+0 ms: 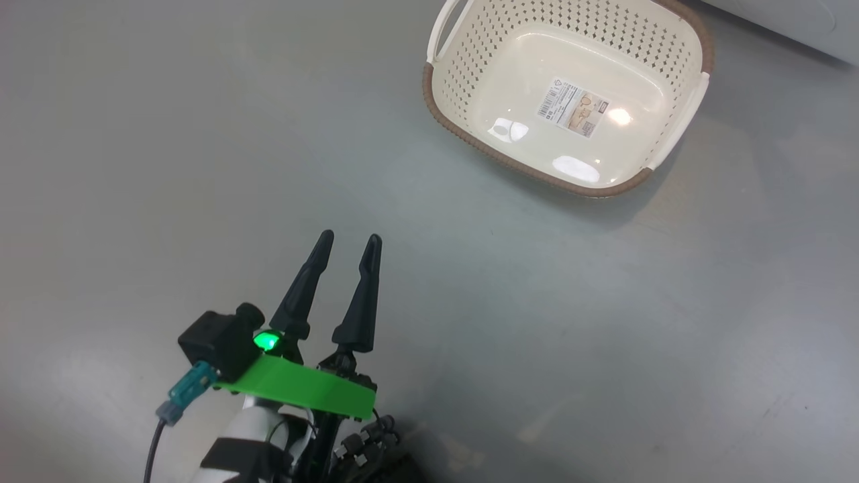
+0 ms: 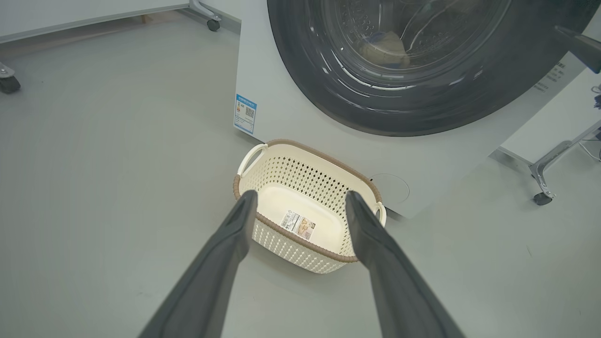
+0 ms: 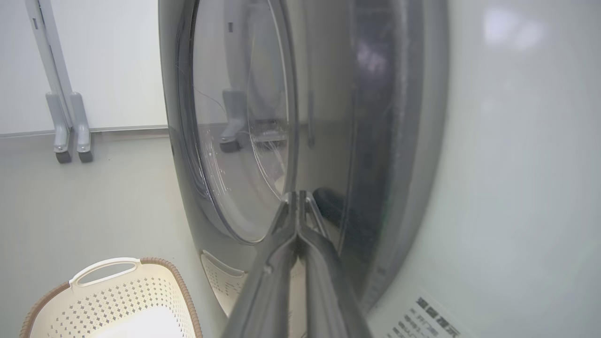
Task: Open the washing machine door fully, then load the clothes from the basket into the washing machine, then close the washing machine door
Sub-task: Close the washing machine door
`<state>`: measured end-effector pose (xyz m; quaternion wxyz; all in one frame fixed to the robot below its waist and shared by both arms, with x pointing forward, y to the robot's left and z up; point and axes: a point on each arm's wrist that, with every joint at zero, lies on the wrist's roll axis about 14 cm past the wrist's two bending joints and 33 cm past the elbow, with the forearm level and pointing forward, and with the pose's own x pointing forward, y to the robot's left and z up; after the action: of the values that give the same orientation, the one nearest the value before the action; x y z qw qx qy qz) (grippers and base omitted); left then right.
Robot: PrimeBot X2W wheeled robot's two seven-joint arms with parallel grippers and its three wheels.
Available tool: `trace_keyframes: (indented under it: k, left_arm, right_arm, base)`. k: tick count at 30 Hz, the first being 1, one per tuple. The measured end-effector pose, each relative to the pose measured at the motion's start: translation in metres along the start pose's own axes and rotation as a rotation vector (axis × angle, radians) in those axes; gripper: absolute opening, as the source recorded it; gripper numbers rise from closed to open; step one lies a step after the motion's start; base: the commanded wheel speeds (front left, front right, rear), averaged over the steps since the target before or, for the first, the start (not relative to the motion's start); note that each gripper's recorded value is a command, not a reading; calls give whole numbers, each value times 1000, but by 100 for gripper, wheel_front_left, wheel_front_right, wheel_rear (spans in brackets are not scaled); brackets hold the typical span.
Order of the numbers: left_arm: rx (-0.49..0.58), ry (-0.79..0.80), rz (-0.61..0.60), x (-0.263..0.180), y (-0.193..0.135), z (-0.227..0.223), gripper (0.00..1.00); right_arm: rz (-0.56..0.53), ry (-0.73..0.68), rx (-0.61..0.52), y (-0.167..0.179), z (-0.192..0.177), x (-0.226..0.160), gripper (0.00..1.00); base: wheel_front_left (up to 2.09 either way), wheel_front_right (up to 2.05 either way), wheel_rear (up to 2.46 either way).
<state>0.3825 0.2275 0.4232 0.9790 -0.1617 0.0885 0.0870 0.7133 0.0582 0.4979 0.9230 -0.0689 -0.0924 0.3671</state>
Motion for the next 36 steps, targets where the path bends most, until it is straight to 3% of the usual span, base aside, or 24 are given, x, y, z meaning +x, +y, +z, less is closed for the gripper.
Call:
trace_keyframes:
  k: [17,24,30,36]
  left_arm:
    - [-21,-43,-21,-5,-6,14,100]
    - [-21,-92,-58,-6,-16,29,100]
    - [-1,-164,-110,-10,-26,53,100]
    - [11,-187,-161,-28,-35,60,100]
  right_arm:
    - [18,22,-36,8,12,-12,0]
    - [36,61,14,30,13,-46,0]
    - [53,16,76,64,46,-80,0]
    - [-43,26,148,66,59,-144,0]
  base:
    - [0,0,0]
    - [0,0,0]
    - [0,0,0]
    - [0,0,0]
